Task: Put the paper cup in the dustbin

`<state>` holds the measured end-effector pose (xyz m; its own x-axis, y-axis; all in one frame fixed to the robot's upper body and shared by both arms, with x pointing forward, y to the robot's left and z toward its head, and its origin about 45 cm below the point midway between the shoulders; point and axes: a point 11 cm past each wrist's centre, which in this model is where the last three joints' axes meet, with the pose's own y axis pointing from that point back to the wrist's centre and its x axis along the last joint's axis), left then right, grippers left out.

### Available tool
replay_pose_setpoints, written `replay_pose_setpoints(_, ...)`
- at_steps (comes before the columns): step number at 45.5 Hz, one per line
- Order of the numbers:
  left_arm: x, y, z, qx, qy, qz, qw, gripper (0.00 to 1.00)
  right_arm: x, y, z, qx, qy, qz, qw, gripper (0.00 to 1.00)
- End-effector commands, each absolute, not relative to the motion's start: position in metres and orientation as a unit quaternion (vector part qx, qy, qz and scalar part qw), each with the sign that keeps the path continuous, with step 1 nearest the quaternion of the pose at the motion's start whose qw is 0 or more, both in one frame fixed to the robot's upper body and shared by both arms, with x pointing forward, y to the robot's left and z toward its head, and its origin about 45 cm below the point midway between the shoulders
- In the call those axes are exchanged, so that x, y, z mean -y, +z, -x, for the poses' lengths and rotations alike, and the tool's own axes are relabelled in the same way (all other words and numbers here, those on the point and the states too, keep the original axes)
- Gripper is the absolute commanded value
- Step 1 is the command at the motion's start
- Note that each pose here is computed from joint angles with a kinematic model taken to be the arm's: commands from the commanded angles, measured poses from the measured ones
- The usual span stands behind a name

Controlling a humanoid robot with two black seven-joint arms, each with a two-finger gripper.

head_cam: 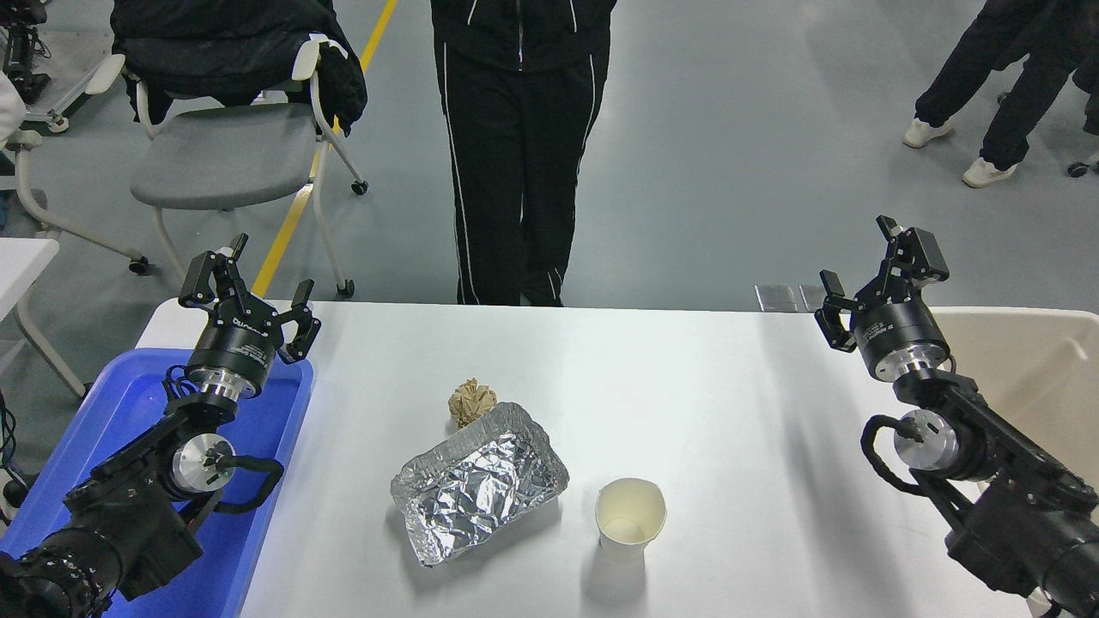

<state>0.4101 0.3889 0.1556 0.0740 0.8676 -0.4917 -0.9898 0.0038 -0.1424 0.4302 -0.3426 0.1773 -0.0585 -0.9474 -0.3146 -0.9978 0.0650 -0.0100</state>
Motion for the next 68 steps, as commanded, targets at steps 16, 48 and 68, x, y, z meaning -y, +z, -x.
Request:
replay_pose_setpoints(16, -0.389, 0.1556, -0.4101, -0.133, 0.6673, 0.230, 0.6959, 1.00, 0.340, 0.176, -0.430, -0.718, 0.109, 0.676, 0.123, 0.99)
replay_pose_setpoints(48, -0.389, 0.1556, -0.4101, -0.133, 0.6673, 0.230, 0.6959, 1.00, 0.345, 0.172, -0.427, -0.720, 0.112, 0.675, 0.117, 0.99)
replay_pose_setpoints(68, -0.389, 0.1556, -0.4101, -0.133, 0.6673, 0.230, 0.6959, 1.00, 0.376, 0.175, -0.427, -0.740, 0.094, 0.659, 0.096, 0.99)
